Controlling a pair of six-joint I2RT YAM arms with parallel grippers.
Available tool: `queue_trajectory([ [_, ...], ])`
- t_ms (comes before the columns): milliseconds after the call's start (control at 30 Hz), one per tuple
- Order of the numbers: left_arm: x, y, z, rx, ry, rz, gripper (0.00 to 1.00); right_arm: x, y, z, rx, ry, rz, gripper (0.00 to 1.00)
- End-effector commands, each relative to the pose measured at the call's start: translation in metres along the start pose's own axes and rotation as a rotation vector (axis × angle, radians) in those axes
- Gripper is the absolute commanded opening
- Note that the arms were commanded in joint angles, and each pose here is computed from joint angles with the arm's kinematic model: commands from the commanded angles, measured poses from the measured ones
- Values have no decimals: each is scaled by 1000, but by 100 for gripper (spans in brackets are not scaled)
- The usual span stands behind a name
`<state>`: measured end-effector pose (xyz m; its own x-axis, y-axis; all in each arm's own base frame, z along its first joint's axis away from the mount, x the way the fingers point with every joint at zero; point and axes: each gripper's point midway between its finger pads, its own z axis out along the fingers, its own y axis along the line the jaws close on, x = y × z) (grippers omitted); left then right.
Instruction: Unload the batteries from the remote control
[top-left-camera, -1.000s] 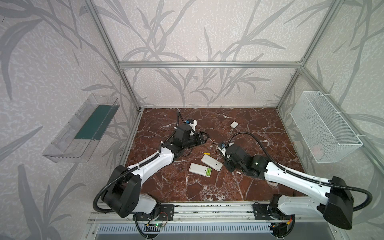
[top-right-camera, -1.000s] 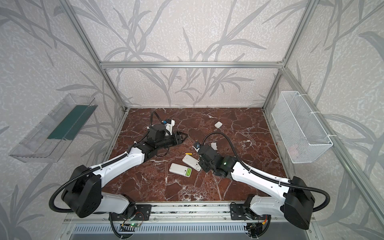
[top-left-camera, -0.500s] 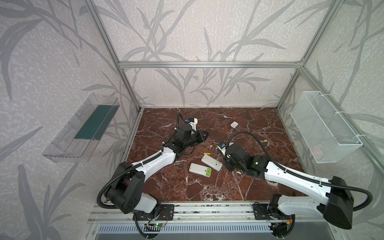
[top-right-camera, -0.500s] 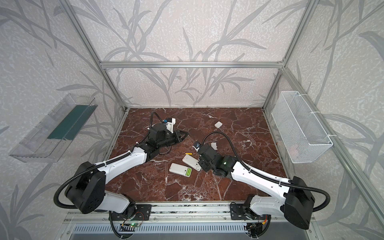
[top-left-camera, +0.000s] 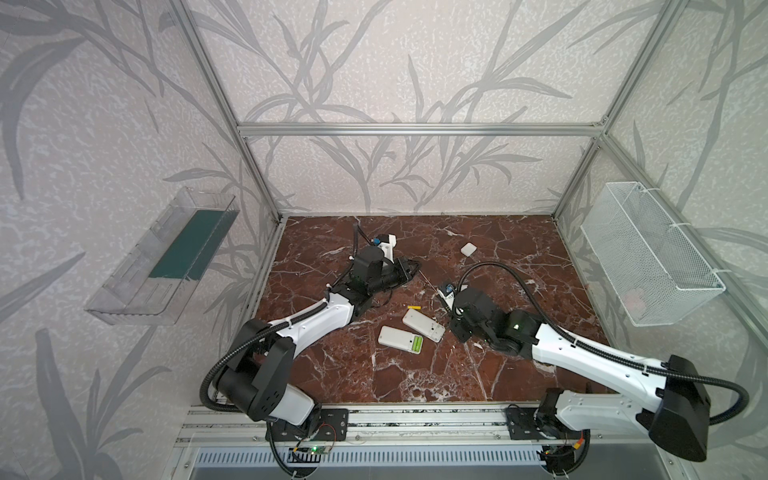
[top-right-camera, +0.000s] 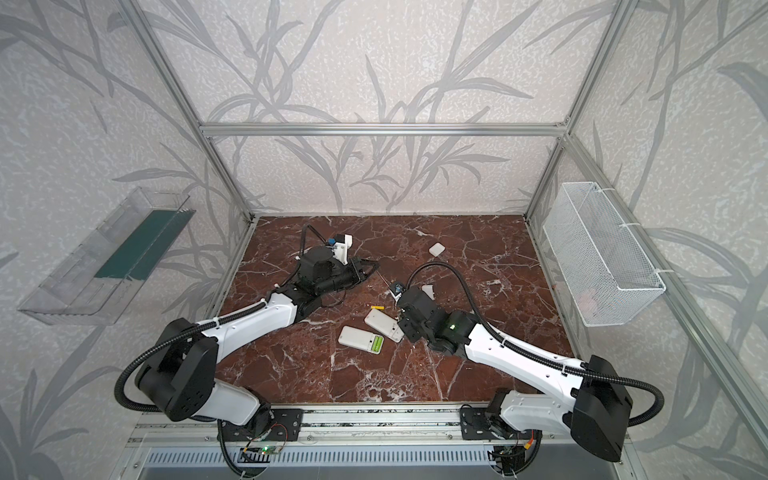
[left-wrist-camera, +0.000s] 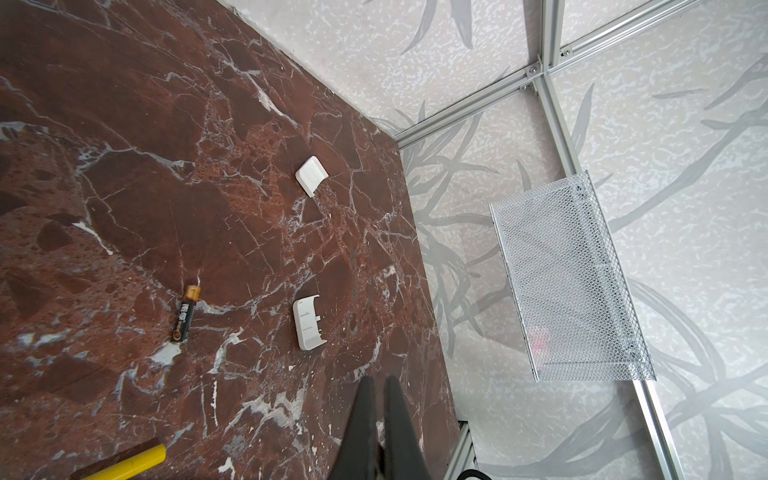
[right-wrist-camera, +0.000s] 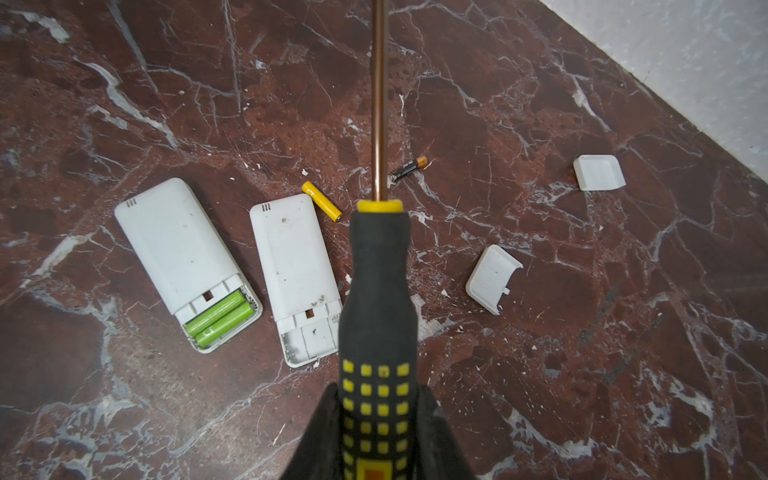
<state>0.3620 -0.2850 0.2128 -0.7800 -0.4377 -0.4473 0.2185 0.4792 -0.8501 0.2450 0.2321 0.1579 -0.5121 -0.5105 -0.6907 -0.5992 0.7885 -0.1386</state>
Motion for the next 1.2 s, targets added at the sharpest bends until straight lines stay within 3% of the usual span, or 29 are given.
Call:
queue_trajectory([
  [0, -2, 9, -7, -31, -28, -54, 0, -27, -1, -16, -79, -124, 68, 30],
  [133, -12, 9, -15, -35, -73, -119, 0, -33, -1, -28, -128, -179, 52, 46],
  [267, -22, 2, -21, 11, -105, -164, 0, -35, -9, -35, -174, -228, 91, 53],
  [500, -31, -3, -26, 72, -110, -223, 0, -26, -17, -30, -215, -281, 80, 58],
  [767, -36, -15, -33, 133, -87, -271, 0, -36, -39, -25, -252, -453, 69, 60],
  [867, -36, -19, -37, 124, -79, -257, 0, -46, -45, -30, -260, -541, 20, 61],
  [1167, -38, -27, -41, 143, -61, -260, 0, -50, -38, -25, -360, -622, -89, 62],
])
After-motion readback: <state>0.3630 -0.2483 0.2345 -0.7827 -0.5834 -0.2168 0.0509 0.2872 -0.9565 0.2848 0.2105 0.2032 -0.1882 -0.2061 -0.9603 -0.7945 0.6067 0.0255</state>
